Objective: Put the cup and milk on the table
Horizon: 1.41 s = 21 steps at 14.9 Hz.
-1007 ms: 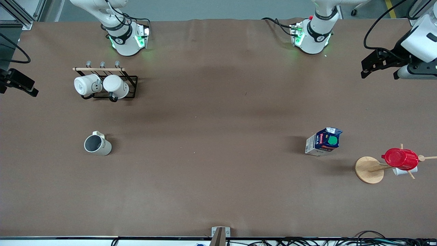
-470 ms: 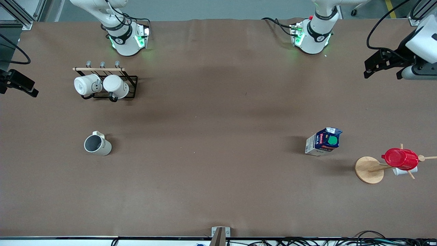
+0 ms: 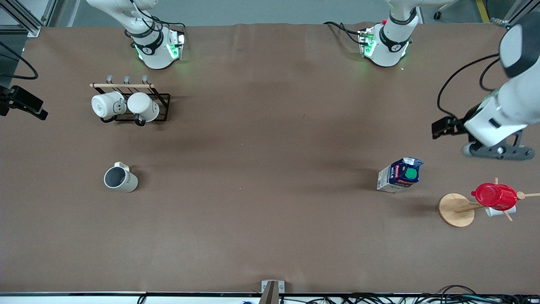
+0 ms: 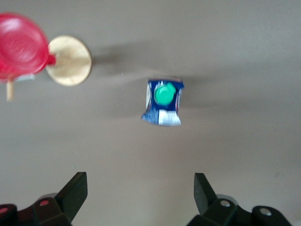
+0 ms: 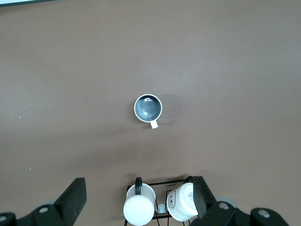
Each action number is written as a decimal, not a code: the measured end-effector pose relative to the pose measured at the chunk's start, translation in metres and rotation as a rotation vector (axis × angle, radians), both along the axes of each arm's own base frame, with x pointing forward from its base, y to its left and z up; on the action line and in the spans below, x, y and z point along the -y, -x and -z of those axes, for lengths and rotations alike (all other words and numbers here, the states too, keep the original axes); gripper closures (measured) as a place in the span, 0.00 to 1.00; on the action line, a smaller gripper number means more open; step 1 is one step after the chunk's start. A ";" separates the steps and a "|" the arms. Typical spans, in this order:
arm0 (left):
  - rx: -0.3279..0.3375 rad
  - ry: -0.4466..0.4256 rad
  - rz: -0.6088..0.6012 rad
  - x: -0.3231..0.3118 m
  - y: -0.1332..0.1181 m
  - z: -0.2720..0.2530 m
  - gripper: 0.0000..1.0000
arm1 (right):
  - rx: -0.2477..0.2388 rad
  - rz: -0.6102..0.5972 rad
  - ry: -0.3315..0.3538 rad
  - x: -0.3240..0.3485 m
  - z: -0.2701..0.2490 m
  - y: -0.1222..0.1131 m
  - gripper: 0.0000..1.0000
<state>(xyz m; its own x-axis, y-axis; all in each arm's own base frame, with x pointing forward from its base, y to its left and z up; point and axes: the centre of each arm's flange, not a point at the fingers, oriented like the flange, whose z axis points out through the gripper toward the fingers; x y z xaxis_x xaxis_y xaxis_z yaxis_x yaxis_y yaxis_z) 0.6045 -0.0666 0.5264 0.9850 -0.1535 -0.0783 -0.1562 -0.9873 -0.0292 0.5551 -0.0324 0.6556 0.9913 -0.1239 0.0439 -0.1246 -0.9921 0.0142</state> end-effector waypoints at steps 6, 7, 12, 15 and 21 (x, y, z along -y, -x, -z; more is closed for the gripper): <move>0.018 0.009 0.032 0.007 -0.020 0.080 0.00 | -0.121 -0.096 -0.007 0.003 0.111 -0.038 0.00; 0.012 0.017 0.030 0.008 -0.023 0.093 0.00 | -0.125 -0.123 -0.007 0.005 0.140 -0.043 0.00; -0.042 0.061 0.005 0.010 -0.030 0.137 0.00 | -0.073 -0.233 0.001 0.021 0.255 -0.042 0.00; -0.079 0.060 0.001 0.008 -0.032 0.162 0.00 | -0.057 -0.297 0.006 0.030 0.307 -0.043 0.00; -0.081 0.067 -0.006 0.008 -0.038 0.187 0.37 | -0.014 -0.372 0.025 0.041 0.395 -0.047 0.00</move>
